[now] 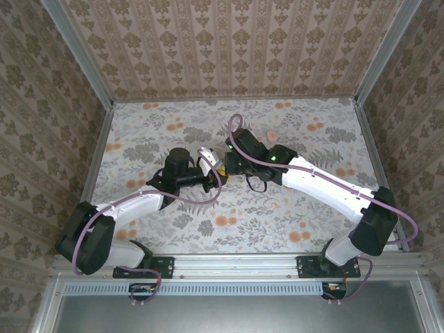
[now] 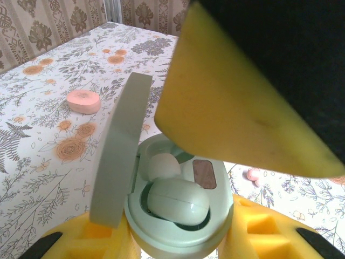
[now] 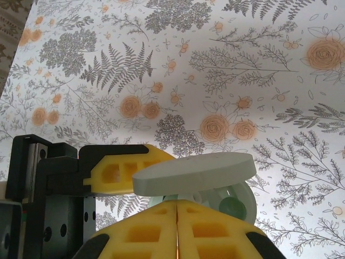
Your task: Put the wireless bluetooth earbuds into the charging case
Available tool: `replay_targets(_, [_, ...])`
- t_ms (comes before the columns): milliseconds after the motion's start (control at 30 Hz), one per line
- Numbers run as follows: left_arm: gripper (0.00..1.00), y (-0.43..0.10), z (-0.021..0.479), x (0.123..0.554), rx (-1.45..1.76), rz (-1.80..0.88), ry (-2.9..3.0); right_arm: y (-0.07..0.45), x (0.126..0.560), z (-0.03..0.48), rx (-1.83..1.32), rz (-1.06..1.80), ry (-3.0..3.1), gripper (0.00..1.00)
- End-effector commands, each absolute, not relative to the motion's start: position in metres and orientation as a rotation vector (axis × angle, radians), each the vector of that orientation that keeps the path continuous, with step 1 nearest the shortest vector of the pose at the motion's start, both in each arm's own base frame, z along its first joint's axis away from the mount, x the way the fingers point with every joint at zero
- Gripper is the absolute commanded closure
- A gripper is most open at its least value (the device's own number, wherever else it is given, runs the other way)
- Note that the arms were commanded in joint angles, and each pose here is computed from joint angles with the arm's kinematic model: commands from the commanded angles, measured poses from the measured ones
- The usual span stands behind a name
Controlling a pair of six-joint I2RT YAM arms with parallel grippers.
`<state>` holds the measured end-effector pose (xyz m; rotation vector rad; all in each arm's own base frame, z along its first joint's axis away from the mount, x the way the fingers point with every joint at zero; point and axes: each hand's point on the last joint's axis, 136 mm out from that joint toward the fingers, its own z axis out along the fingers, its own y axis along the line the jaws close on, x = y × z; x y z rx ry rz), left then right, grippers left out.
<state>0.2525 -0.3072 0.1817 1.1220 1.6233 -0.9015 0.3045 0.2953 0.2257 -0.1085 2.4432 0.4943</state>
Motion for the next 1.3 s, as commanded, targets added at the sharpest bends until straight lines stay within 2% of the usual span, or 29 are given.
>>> replay_targets(0, [0.89, -0.314, 0.198, 0.254, 1.141, -0.894, 1.546, 0.292, 0.301, 0.240, -0.109, 0.505, 2.416, 0.91])
replay_targets(167, [0.89, -0.314, 0.198, 0.254, 1.141, -0.895, 1.544, 0.290, 0.298, 0.238, -0.080, 0.543, 2.415, 0.86])
replay_targets(267, [0.89, -0.314, 0.198, 0.253, 1.143, -0.897, 1.542, 0.289, 0.296, 0.233, -0.082, 0.540, 2.433, 0.78])
replay_targets(633, [0.89, -0.313, 0.201, 0.251, 1.140, -0.903, 1.534, 0.299, 0.297, 0.212, -0.112, 0.530, 2.490, 0.61])
replay_targets(900, [0.89, -0.313, 0.204, 0.250, 1.143, -0.908, 1.525, 0.307, 0.302, 0.199, -0.150, 0.517, 2.511, 0.61])
replay_targets(1133, [0.89, -0.312, 0.201, 0.250, 1.146, -0.898, 1.529, 0.309, 0.303, 0.202, -0.159, 0.525, 2.499, 0.75])
replay_targets(1267, [0.89, -0.313, 0.199, 0.251, 1.146, -0.898, 1.535, 0.307, 0.303, 0.207, -0.155, 0.532, 2.480, 0.79])
